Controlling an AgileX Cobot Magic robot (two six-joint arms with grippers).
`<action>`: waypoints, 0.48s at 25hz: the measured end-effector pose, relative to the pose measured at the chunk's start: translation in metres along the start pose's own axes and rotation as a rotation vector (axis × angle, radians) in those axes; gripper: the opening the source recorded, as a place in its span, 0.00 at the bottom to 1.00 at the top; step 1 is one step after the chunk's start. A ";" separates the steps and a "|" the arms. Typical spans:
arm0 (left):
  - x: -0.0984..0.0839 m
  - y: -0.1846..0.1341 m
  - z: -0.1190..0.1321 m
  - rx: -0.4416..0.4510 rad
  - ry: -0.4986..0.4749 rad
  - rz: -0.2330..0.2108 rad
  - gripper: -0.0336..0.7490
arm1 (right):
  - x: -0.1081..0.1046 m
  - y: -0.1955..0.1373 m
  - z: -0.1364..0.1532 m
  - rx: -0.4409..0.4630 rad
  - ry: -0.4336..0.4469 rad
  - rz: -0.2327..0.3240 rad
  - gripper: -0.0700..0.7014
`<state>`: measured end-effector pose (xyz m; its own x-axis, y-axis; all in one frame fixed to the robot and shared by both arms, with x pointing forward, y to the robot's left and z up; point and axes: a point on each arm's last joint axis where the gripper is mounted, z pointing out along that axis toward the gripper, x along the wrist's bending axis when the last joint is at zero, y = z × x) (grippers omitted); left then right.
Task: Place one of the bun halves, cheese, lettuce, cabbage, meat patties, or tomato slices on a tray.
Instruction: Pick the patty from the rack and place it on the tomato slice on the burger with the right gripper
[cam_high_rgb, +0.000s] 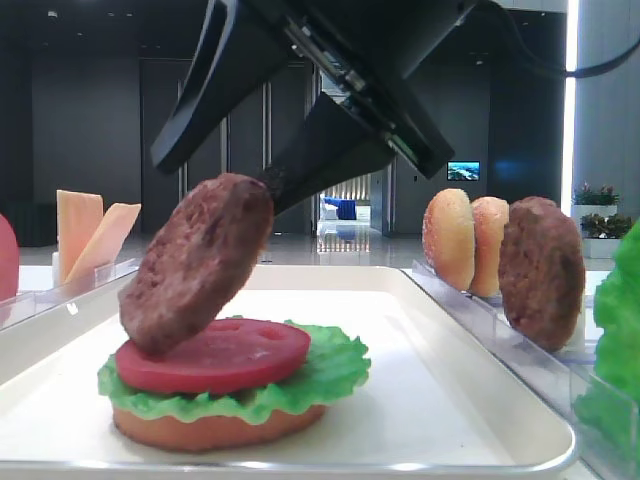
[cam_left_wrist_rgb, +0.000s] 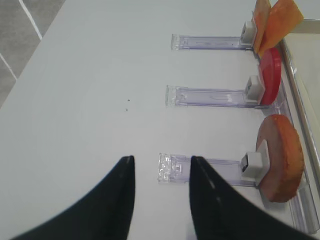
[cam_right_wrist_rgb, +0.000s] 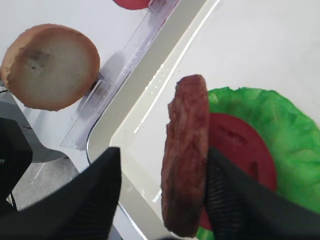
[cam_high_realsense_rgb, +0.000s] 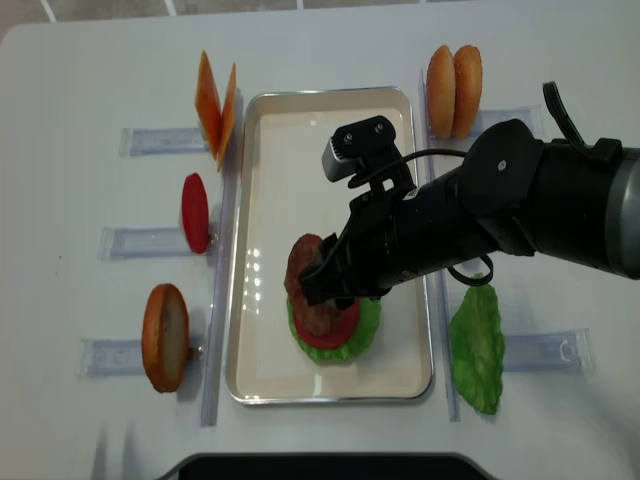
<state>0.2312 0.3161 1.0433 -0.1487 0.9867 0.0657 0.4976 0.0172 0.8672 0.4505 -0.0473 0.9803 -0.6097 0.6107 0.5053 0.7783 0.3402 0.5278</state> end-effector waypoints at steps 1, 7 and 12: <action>0.000 0.000 0.000 0.000 0.000 0.000 0.40 | 0.000 0.000 0.000 0.000 0.000 0.002 0.56; 0.000 0.000 0.000 0.000 0.000 0.000 0.40 | 0.000 0.000 0.000 -0.001 -0.001 0.007 0.65; 0.000 0.000 0.000 0.000 0.000 0.000 0.40 | -0.001 -0.002 0.000 0.021 -0.007 -0.005 0.73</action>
<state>0.2312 0.3161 1.0433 -0.1487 0.9867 0.0657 0.4976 0.0172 0.8672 0.4494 -0.0484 0.9790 -0.6128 0.6140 0.4975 0.7781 0.3586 0.5157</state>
